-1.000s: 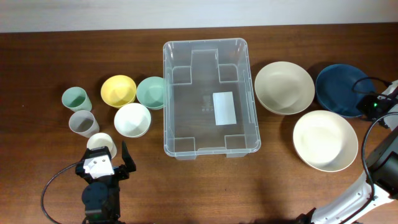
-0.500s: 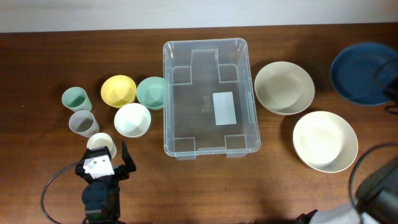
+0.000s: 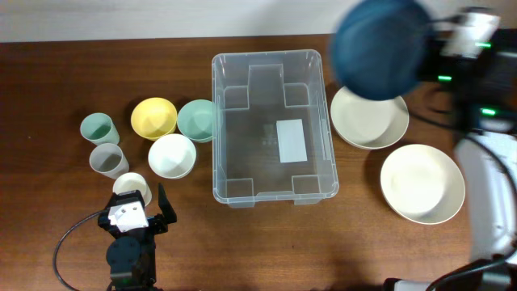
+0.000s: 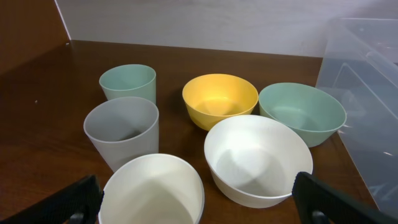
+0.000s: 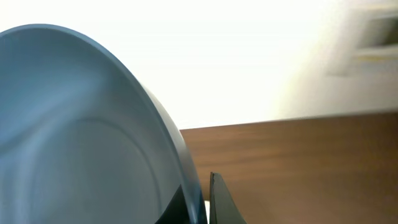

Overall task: Pack container
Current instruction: 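Lift the blue bowl and lower it into the clear container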

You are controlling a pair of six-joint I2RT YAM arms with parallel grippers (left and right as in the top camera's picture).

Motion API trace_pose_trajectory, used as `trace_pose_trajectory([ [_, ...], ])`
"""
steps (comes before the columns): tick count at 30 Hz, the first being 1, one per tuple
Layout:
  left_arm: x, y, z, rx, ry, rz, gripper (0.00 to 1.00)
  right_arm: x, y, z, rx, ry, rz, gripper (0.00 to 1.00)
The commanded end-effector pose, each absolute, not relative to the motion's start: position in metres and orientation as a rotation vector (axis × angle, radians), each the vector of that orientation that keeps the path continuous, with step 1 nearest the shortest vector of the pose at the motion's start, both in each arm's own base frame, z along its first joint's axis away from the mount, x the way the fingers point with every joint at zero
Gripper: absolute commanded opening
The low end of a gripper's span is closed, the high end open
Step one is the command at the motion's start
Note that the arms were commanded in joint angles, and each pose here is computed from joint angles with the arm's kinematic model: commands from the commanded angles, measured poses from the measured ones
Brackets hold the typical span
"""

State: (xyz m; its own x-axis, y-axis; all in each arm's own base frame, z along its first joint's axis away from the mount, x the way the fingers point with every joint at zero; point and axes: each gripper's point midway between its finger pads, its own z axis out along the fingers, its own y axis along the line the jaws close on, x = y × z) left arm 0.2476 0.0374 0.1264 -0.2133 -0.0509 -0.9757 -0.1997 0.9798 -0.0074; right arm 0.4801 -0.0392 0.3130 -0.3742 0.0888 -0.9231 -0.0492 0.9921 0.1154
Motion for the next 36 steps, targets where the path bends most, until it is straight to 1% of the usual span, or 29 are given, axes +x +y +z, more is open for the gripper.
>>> trace_pose_trajectory([
  [1, 0.248, 0.035, 0.125, -0.157, 1.786, 0.139, 1.00, 0.495, 0.021, 0.302, -0.083, 1.965, 0.112, 0.04],
  [5, 0.248, 0.035, 0.125, -0.157, 1.786, 0.139, 1.00, 0.512, 0.078, 0.263, -0.203, 2.012, 0.021, 0.04],
  [7, 0.248, 0.035, 0.125, -0.157, 1.786, 0.139, 1.00, 0.520, 0.091, 0.242, -0.224, 2.033, -0.025, 0.04],
  [12, 0.248, 0.035, 0.125, -0.157, 1.786, 0.139, 1.00, 0.535, 0.124, 0.184, -0.290, 2.101, -0.007, 0.04],
  [15, 0.248, 0.035, 0.125, -0.157, 1.786, 0.139, 1.00, 0.538, 0.141, 0.162, -0.330, 2.121, 0.021, 0.04],
  [19, 0.248, 0.035, 0.125, -0.157, 1.786, 0.139, 0.99, 0.541, 0.154, 0.165, -0.349, 2.085, 0.052, 0.04],
  [20, 0.248, 0.035, 0.125, -0.157, 1.786, 0.139, 1.00, 0.541, 0.157, 0.167, -0.352, 2.076, 0.056, 0.05],
  [21, 0.248, 0.035, 0.125, -0.157, 1.786, 0.139, 1.00, 0.541, 0.159, 0.168, -0.353, 2.069, 0.059, 0.21],
  [22, 0.248, 0.035, 0.125, -0.157, 1.786, 0.139, 1.00, 0.541, 0.161, 0.169, -0.356, 2.064, 0.061, 0.29],
  [23, 0.248, 0.035, 0.125, -0.157, 1.786, 0.139, 1.00, 0.541, 0.162, 0.170, -0.358, 2.062, 0.062, 0.35],
  [25, 0.248, 0.035, 0.125, -0.157, 1.786, 0.139, 1.00, 0.541, 0.165, 0.170, -0.363, 2.057, 0.066, 0.43],
  [31, 0.248, 0.035, 0.125, -0.157, 1.786, 0.139, 1.00, 0.546, 0.164, 0.185, -0.343, 2.014, 0.059, 0.44],
  [36, 0.248, 0.035, 0.125, -0.157, 1.786, 0.139, 1.00, 0.550, 0.128, 0.241, -0.213, 1.962, -0.084, 0.45],
])
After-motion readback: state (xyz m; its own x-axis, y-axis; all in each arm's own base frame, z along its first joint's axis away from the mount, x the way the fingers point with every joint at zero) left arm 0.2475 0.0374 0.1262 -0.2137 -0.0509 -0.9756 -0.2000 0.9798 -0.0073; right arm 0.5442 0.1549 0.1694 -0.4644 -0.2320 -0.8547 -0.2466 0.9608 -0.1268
